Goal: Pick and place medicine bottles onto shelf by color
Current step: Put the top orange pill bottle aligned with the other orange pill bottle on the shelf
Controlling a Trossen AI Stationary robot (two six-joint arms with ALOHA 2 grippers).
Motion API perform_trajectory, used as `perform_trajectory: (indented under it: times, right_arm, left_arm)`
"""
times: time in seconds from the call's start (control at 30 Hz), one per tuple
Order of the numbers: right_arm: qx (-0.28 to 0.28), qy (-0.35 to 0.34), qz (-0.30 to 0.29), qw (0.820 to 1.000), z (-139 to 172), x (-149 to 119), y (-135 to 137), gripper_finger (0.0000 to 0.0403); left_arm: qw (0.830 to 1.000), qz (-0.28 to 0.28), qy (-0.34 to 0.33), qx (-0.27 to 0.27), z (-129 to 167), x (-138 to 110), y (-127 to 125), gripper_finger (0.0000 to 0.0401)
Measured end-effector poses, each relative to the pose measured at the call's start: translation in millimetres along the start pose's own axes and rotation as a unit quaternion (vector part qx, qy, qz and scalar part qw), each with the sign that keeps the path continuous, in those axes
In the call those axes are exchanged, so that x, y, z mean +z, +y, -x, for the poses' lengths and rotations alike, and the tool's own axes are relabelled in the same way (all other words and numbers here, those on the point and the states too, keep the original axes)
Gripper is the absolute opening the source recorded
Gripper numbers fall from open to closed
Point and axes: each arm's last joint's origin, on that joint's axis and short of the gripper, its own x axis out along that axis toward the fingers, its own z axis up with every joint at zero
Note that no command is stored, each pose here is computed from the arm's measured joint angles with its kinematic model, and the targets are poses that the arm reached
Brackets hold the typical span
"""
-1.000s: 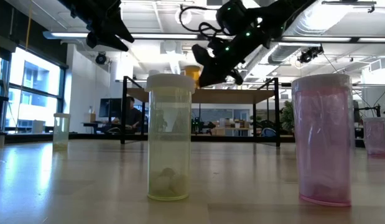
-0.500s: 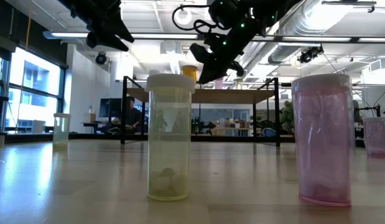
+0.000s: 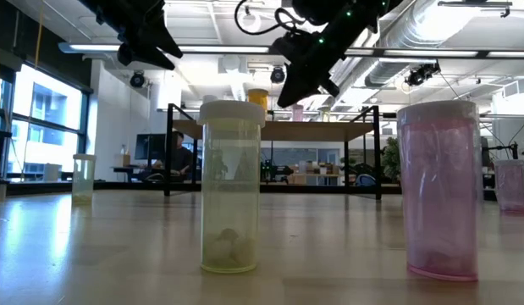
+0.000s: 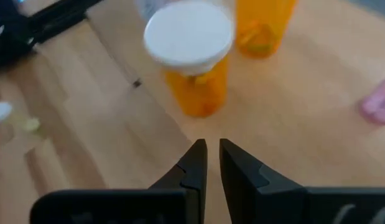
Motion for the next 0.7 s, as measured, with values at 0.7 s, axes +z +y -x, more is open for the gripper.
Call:
perform_trajectory:
  times: [0.7]
  right_arm:
    - [0.022, -0.048, 0.063, 0.997, -36, 5, -2, 0.0034]
  left_arm:
    - [1.000, 0.000, 0.000, 0.001, 0, 0, 0, 0.0225]
